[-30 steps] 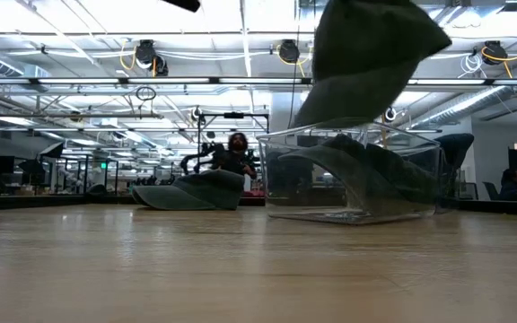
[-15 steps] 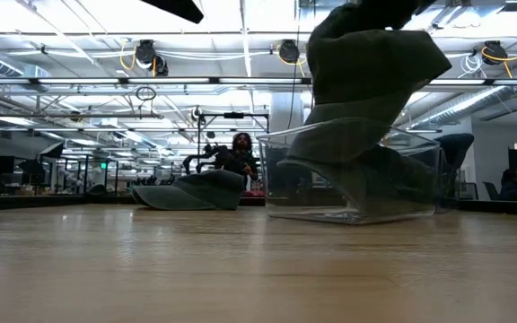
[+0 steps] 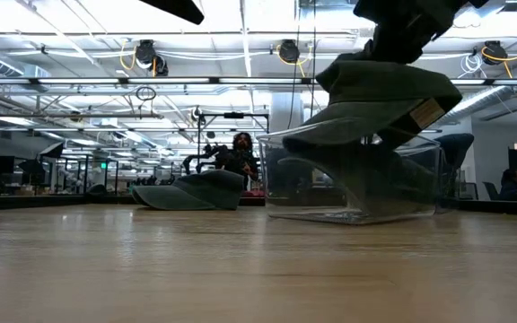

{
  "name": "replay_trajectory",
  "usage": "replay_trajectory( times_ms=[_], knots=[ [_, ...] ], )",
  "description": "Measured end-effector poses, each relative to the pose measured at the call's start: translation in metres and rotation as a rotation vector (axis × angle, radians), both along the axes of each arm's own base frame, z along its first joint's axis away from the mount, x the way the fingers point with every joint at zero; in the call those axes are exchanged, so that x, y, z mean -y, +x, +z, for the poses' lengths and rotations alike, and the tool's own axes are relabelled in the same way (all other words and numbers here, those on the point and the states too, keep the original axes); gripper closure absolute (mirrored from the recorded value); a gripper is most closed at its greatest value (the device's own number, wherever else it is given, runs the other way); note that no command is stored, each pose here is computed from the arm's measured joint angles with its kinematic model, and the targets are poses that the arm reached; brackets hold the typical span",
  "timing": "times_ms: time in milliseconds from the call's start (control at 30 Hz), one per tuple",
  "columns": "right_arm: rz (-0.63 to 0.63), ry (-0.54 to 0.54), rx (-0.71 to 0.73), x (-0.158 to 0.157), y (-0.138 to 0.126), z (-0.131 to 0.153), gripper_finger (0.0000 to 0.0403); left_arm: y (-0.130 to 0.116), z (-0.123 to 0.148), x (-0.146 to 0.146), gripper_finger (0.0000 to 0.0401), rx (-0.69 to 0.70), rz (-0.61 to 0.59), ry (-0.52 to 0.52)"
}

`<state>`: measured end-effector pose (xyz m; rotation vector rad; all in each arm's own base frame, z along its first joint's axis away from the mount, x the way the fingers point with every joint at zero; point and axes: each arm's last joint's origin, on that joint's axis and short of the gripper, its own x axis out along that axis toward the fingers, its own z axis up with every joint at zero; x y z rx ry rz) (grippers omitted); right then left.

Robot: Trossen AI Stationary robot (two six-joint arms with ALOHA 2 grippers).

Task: Pick & Place hat
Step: Put the bottom gray cap into the bottom transparent bin

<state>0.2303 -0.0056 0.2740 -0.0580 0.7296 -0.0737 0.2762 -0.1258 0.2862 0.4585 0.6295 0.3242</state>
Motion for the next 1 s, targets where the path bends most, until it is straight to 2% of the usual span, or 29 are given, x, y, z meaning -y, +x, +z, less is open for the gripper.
replay_trajectory(
  times_ms=[200, 400, 667, 833, 1000],
  knots=[
    [0.046, -0.052, -0.044, 0.0, 0.002, -0.005, 0.0403, 0.0, 0.0, 0.0, 0.032, 0.001, 0.002, -0.002],
    [0.064, -0.073, -0.146, 0.001, 0.012, -0.023, 0.0403, 0.0, 0.0, 0.0, 0.032, 0.002, 0.002, -0.002],
    [-0.03, -0.352, -0.306, 0.01, 0.028, -0.05, 0.0403, 0.0, 0.0, 0.0, 0.032, 0.003, 0.004, -0.005],
    [-0.068, -0.459, -0.301, 0.011, 0.032, -0.05, 0.0403, 0.0, 0.0, 0.0, 0.032, 0.0, 0.005, -0.004],
    [-0.097, -0.439, -0.221, 0.008, 0.033, -0.042, 0.0399, 0.0, 0.0, 0.0, 0.032, 0.003, 0.009, -0.011]
  ],
)
